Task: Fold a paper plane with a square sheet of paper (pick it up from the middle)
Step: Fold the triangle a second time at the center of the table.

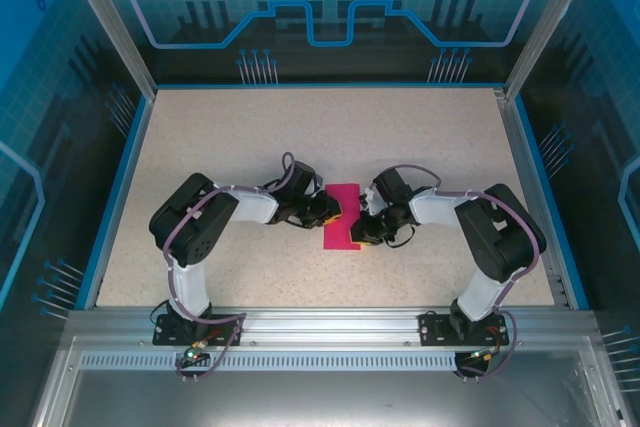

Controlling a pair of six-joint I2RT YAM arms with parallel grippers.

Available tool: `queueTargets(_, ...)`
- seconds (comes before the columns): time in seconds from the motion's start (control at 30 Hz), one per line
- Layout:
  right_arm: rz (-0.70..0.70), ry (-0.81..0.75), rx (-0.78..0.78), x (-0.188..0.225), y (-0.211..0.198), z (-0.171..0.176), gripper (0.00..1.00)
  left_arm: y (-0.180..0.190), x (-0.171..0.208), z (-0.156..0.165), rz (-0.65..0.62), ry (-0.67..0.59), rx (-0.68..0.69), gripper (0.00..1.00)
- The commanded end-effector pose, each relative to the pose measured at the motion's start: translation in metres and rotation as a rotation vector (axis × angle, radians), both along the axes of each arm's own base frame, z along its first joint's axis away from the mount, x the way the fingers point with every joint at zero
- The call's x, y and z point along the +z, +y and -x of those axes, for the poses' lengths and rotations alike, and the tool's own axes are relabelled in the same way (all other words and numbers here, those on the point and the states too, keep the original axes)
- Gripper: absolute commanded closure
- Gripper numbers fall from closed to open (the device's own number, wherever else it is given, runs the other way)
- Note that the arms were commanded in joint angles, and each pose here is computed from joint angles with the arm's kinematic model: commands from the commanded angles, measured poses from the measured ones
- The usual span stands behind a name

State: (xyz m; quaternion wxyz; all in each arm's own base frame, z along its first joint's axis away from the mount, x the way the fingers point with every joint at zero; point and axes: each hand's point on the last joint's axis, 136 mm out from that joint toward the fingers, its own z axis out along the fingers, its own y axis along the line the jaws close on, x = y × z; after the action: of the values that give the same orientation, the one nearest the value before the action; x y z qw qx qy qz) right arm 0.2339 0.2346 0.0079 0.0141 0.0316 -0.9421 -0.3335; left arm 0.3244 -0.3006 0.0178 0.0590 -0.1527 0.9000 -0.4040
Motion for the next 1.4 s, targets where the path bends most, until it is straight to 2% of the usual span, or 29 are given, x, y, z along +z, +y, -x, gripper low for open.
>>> queueTargets(0.0, 0.126, 0.096, -0.029, -0.022, -0.03, 0.019, 0.88, 0.029, -0.015, -0.011, -0.113, 0.017, 0.054, 0.82)
queueTargets(0.57, 0.098, 0.094, -0.026, -0.017, -0.026, 0.02, 0.88, 0.046, -0.009, -0.023, -0.179, 0.011, 0.062, 0.82)
queueTargets(0.7, 0.088, 0.095, -0.028, -0.017, -0.024, 0.019, 0.87, 0.041, 0.009, -0.028, -0.159, -0.027, 0.044, 0.81)
queueTargets(0.87, 0.079, 0.091, -0.03, -0.016, -0.022, 0.017, 0.87, 0.031, 0.051, -0.031, -0.096, -0.107, 0.026, 0.79)
queueTargets(1.03, 0.078, 0.083, -0.03, -0.014, -0.022, 0.015, 0.87, 0.009, 0.073, -0.013, -0.045, -0.134, -0.039, 0.79)
queueTargets(1.23, 0.076, 0.079, -0.034, -0.013, -0.021, 0.013, 0.87, -0.016, 0.054, 0.013, 0.005, -0.072, -0.108, 0.8)
queueTargets(1.37, 0.077, 0.079, -0.034, -0.013, -0.021, 0.013, 0.87, -0.019, 0.032, 0.016, 0.005, -0.035, -0.104, 0.8)
